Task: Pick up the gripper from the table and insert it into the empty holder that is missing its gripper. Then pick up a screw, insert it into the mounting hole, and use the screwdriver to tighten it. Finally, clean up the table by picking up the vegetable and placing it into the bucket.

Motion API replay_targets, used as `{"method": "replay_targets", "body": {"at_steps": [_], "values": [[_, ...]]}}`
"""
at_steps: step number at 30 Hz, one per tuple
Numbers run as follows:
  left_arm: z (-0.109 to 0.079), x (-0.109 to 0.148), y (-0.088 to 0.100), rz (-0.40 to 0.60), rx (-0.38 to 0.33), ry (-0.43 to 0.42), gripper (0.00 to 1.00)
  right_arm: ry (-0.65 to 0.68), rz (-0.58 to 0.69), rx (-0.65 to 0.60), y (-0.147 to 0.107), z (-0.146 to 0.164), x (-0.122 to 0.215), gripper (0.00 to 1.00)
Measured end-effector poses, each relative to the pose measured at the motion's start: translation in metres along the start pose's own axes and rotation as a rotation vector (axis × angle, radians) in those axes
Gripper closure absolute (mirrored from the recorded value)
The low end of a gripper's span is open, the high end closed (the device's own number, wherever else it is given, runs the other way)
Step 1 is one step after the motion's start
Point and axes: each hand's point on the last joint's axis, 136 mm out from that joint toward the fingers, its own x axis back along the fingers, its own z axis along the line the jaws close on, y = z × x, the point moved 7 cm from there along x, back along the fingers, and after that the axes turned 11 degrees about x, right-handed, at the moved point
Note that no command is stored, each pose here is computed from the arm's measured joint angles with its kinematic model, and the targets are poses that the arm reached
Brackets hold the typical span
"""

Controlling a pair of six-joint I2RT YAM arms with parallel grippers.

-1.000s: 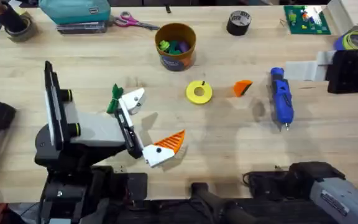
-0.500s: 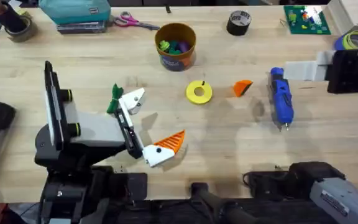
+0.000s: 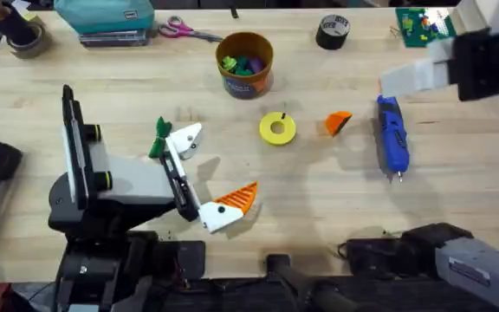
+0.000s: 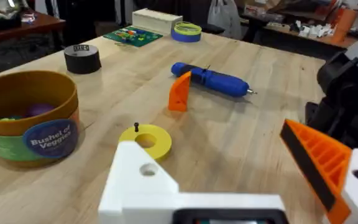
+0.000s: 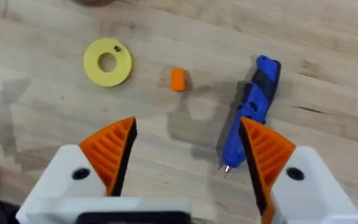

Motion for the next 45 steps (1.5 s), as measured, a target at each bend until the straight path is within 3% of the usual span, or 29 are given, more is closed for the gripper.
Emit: {"method": "replay_targets", "body": {"at_steps": [7, 17, 22, 35, 45], "values": [[0.0, 0.0, 0.0, 0.0, 0.0, 0.0, 0.016, 0.053, 0.053, 0.097, 0.023, 0.017, -0.007, 0.005], [0.0, 0.0, 0.0, 0.0, 0.001, 0.0, 0.015, 0.026, 0.136, 0.122, 0.023, 0.018, -0.022, 0.005], [0.0, 0.0, 0.0, 0.0, 0.001, 0.0, 0.015, 0.028, 0.181, 0.118, 0.014, 0.018, -0.035, 0.006], [0.0, 0.0, 0.0, 0.0, 0.0, 0.0, 0.015, 0.004, 0.248, -0.002, -0.019, 0.005, -0.105, 0.006], [0.0, 0.0, 0.0, 0.0, 0.0, 0.0, 0.015, 0.036, 0.302, -0.014, -0.017, 0.006, -0.146, 0.005]]}}
